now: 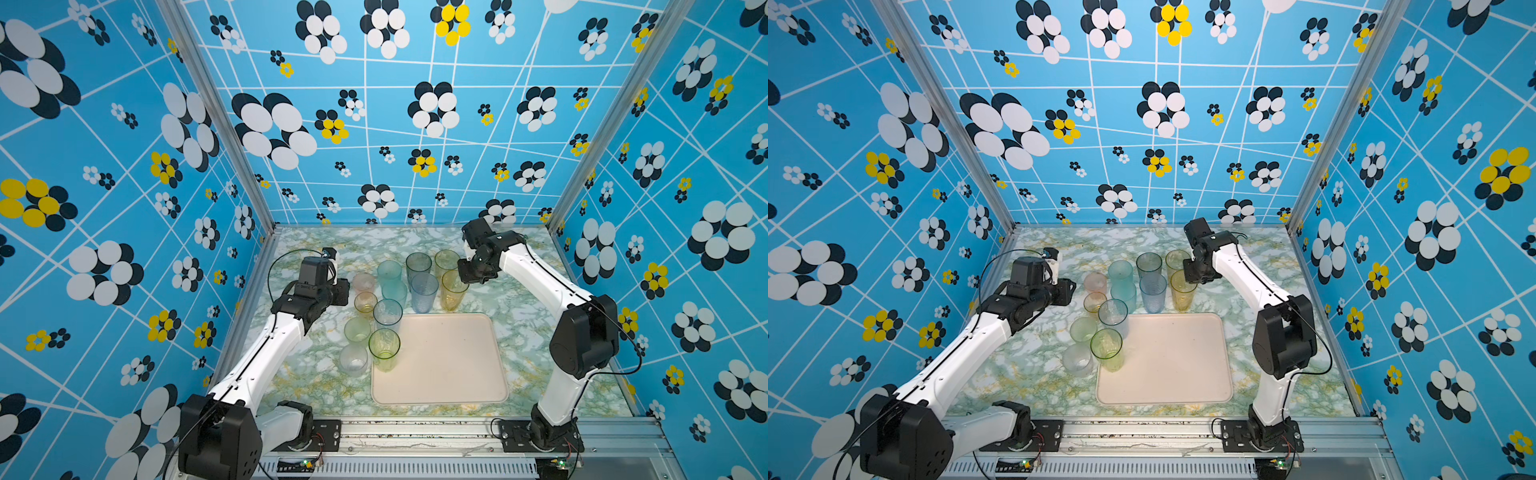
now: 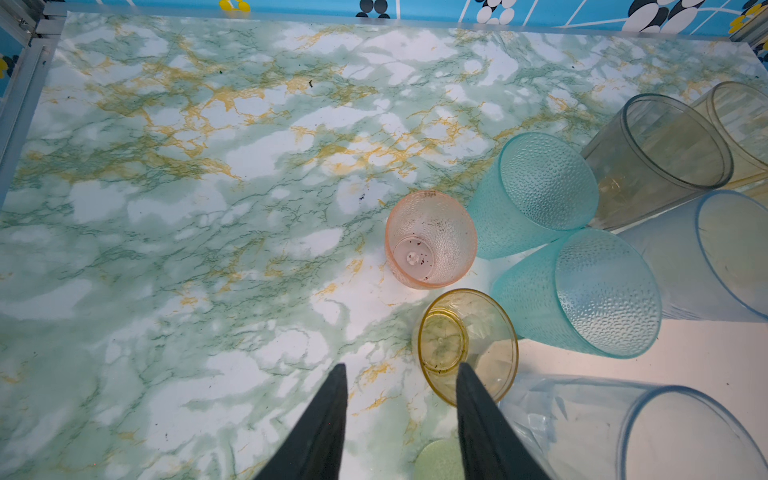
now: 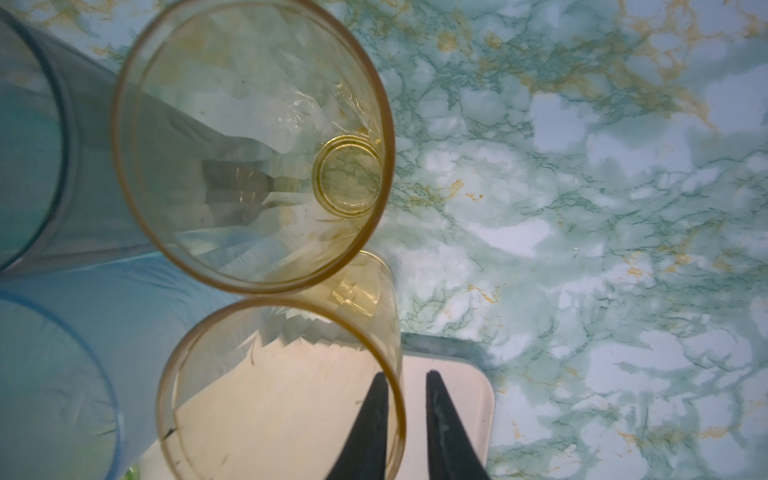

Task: Place the glasses into the tray
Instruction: 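Move the right gripper back over the yellow cups, then lower the right gripper onto the yellow cup rim and close it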

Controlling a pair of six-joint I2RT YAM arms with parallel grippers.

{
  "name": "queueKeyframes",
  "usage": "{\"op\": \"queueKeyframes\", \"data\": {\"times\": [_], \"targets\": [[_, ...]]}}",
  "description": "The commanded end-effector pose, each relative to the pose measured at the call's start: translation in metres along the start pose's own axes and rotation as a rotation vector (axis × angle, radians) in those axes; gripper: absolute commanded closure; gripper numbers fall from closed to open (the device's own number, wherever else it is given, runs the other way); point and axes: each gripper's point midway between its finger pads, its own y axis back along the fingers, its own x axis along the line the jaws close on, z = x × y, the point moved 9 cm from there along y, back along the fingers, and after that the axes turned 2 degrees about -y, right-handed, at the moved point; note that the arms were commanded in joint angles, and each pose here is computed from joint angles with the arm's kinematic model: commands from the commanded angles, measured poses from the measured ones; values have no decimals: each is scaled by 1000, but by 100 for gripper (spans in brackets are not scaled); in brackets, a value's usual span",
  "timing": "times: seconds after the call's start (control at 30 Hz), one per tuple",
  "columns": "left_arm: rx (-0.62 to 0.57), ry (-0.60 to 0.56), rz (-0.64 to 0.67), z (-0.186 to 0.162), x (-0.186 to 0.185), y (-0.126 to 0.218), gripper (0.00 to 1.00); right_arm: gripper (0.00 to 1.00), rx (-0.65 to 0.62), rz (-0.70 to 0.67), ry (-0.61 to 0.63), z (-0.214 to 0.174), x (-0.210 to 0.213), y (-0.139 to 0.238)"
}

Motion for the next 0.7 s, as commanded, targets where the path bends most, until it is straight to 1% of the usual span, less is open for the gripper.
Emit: {"op": "queueKeyframes", "data": {"times": [0.0, 0.4, 0.67], "targets": [[-9, -8, -7, 2, 2, -2, 56, 80, 25, 9, 8, 1, -2, 2], [-5, -3, -6, 1, 3, -5, 56, 87, 47, 20, 12, -2, -1, -2], [-4, -2, -6, 1, 4, -5, 56, 95, 58, 26, 23, -6, -2, 0]]}}
